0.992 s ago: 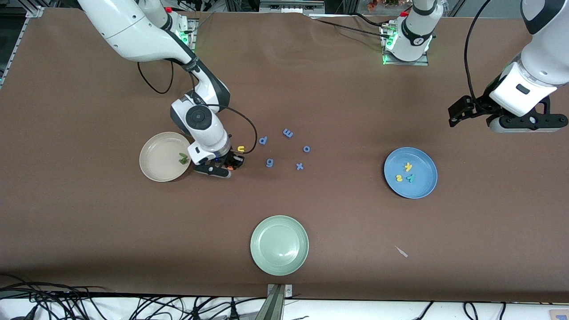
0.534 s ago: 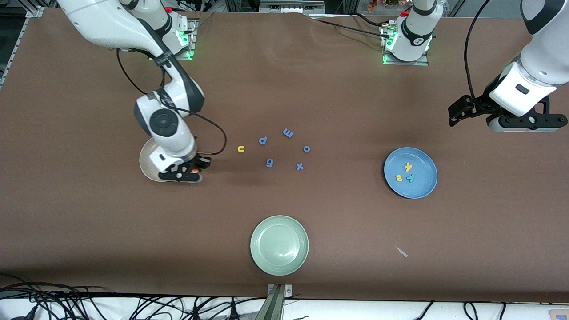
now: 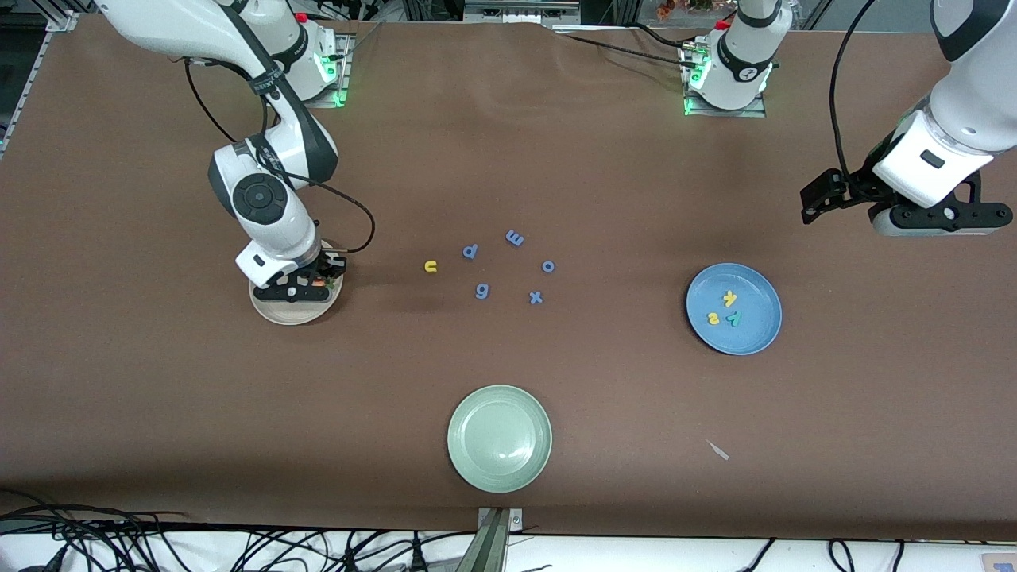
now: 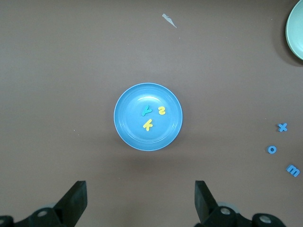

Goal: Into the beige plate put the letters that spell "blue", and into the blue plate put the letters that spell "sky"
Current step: 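Carry the orange 6 into the beige plate and open the right gripper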

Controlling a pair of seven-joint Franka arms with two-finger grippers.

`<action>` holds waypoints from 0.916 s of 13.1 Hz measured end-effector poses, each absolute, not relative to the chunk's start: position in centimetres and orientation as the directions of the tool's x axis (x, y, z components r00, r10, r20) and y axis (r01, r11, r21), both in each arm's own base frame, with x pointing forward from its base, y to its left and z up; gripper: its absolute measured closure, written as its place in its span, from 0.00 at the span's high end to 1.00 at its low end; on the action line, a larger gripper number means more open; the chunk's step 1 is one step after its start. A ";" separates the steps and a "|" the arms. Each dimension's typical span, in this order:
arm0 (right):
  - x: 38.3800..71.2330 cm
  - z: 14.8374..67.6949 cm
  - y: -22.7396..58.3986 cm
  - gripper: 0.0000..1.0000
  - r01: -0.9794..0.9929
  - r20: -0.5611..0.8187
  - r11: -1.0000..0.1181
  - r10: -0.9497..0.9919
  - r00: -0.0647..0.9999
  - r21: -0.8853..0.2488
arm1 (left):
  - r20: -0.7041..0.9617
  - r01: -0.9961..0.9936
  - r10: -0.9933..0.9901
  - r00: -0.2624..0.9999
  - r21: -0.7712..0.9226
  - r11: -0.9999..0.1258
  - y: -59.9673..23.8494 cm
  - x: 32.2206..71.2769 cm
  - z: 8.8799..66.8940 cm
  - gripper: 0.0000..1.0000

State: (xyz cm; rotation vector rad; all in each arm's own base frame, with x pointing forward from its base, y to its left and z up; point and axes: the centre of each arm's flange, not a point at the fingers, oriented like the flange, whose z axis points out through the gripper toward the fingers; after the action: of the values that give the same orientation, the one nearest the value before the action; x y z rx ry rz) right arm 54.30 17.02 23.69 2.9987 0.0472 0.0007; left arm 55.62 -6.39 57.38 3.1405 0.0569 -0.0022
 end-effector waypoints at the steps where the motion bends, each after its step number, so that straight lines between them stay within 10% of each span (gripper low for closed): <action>1: 54.0 23.3 16.9 0.31 0.031 0.002 -0.990 0.032 0.999 0.136 | -0.002 0.036 0.036 0.999 0.001 -0.999 -6.4 55.6 57.4 1.00; 5: 54.0 22.9 16.0 0.65 0.018 0.010 -0.991 0.019 1.000 0.130 | -0.002 0.036 0.036 0.999 0.000 -0.999 -6.4 55.6 57.4 1.00; 12: 53.2 24.6 22.8 0.69 -0.167 0.049 -0.985 -0.165 0.985 0.042 | -0.007 0.036 0.036 0.999 0.000 -0.999 -6.4 55.6 57.3 1.00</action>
State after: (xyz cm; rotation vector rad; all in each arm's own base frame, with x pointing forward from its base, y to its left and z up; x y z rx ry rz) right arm 53.22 22.84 24.61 3.0837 -0.2574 0.0705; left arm 55.56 -6.38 57.33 3.1412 0.0570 -0.0108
